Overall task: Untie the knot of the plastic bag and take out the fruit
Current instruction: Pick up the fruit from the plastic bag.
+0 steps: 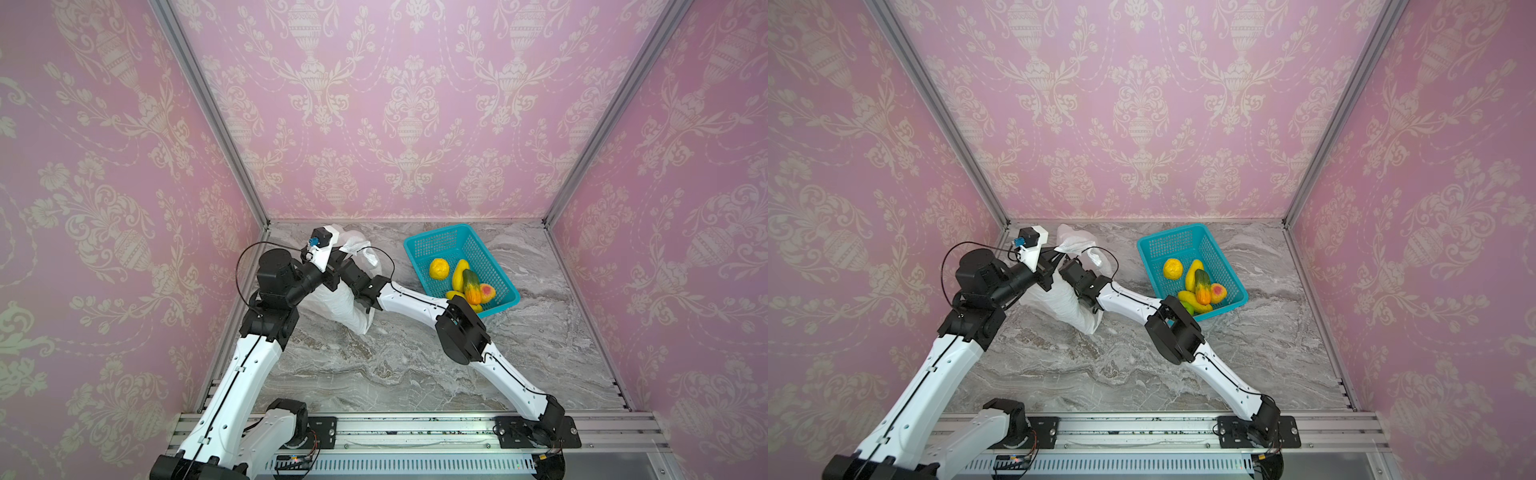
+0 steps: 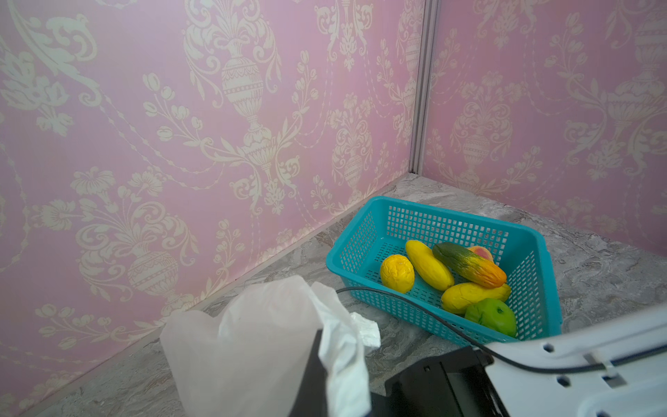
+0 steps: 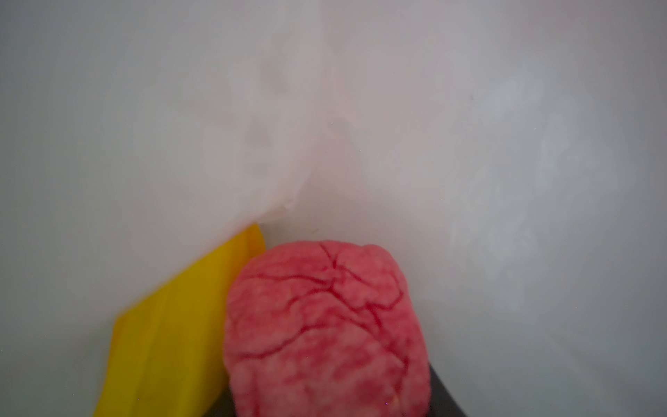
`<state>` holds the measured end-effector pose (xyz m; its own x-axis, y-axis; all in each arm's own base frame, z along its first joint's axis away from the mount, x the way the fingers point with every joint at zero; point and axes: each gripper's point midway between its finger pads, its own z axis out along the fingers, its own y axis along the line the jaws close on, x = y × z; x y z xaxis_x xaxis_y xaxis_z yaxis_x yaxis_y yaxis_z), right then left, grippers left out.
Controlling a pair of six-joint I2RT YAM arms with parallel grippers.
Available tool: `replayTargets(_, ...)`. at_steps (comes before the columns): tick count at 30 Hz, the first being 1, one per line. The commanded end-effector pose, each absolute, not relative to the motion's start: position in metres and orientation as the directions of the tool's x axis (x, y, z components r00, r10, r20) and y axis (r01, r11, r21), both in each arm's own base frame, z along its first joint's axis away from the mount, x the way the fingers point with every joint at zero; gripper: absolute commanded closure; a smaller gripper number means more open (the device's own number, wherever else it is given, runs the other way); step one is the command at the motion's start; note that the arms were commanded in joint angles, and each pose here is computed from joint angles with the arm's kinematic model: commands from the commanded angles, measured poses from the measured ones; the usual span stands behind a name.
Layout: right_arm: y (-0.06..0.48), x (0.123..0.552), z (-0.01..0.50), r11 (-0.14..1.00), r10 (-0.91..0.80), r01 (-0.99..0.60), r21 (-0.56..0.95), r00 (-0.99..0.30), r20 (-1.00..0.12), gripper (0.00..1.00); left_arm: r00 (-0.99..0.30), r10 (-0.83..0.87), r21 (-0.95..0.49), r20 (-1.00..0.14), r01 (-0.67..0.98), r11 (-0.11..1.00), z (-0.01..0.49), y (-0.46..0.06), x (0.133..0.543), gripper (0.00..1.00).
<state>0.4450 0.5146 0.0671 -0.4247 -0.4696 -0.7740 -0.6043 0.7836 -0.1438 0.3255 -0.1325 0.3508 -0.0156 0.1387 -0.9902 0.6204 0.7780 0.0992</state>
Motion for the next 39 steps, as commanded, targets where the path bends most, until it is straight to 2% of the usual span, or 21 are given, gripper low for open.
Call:
replayTargets(1,0.548,0.441,0.127,0.723,-0.486,-0.624,-0.296,-0.155,-0.860,0.76,0.011,0.113,0.094,-0.994,0.644,0.759,0.363,-0.138,0.321,1.00)
replayTargets(6,0.580,0.430,0.126,0.655,-0.484,-0.690,-0.307,-0.072,-0.872,0.74,0.009,0.115,0.093,-0.993,0.643,0.760,0.362,-0.138,0.322,1.00)
replayTargets(9,0.577,0.439,0.122,0.690,-0.485,-0.645,-0.329,-0.074,-0.871,0.76,0.010,0.118,0.097,-0.993,0.641,0.762,0.362,-0.138,0.322,1.00)
replayTargets(16,0.542,0.435,0.138,0.740,-0.442,-0.569,-0.359,-0.010,-0.897,0.71,0.007,0.110,0.089,-0.994,0.645,0.759,0.363,-0.139,0.323,1.00)
replayTargets(21,0.514,0.435,0.150,0.753,-0.446,-0.550,-0.363,-0.020,-0.895,0.73,0.007,0.116,0.093,-0.993,0.640,0.763,0.363,-0.138,0.323,1.00)
replayTargets(25,0.497,0.409,0.184,0.748,-0.384,-0.595,-0.296,-0.024,-0.923,0.70,0.008,0.117,0.095,-0.993,0.637,0.765,0.363,-0.137,0.323,1.00)
replayTargets(30,0.470,0.376,0.220,0.742,-0.335,-0.639,-0.201,-0.095,-0.937,0.78,-0.005,0.137,0.105,-0.991,0.611,0.784,0.359,-0.132,0.327,1.00)
replayTargets(39,0.431,0.313,0.262,0.711,-0.235,-0.696,-0.099,-0.102,-0.967,0.80,-0.041,0.152,0.103,-0.988,0.560,0.822,0.353,-0.123,0.335,1.00)
